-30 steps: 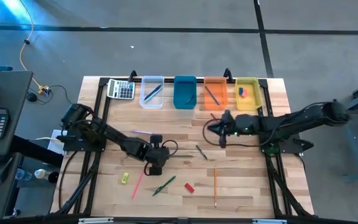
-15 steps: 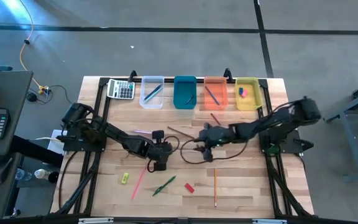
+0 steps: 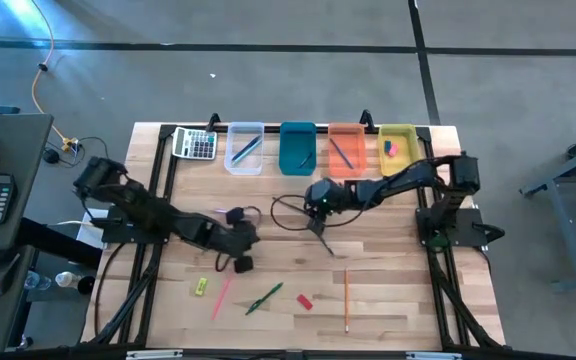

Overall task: Sort crayons/erasers/pens/pencils in bins
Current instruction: Put the dark blue pencil into the orange bin

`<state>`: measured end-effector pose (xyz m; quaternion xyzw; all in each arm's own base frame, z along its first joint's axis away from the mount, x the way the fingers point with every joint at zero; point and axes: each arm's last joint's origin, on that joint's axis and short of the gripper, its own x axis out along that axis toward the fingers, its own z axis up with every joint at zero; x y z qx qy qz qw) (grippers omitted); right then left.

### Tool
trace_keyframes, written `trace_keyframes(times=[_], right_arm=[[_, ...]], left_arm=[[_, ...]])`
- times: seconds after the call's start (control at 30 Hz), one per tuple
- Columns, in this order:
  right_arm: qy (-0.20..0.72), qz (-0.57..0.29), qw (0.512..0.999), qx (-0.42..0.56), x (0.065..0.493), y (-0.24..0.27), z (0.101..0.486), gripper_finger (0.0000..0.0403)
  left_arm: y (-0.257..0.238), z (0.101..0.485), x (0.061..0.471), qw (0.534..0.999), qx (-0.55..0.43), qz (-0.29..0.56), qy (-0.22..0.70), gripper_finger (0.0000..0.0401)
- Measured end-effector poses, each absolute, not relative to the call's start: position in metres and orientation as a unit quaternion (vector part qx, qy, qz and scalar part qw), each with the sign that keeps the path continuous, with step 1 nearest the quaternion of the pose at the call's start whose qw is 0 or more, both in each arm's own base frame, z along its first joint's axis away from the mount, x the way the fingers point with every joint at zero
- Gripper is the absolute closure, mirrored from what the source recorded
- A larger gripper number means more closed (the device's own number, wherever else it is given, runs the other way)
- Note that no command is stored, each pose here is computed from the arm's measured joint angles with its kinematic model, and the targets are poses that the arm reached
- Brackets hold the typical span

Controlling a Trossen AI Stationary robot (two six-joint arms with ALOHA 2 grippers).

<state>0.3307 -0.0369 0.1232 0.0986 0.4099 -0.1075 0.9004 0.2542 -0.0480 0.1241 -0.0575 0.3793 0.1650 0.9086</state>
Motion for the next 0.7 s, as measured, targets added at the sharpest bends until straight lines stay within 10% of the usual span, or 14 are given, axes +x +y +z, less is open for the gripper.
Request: trace_keyframes(times=[0.7], right_arm=[[0.461,-0.138,0.872,0.087,0.328,-0.029,0.104,0.0386]], left_arm=[[-0.002,0.122,0.196,0.957,-0.207,0.167,0.116,0.0401]])
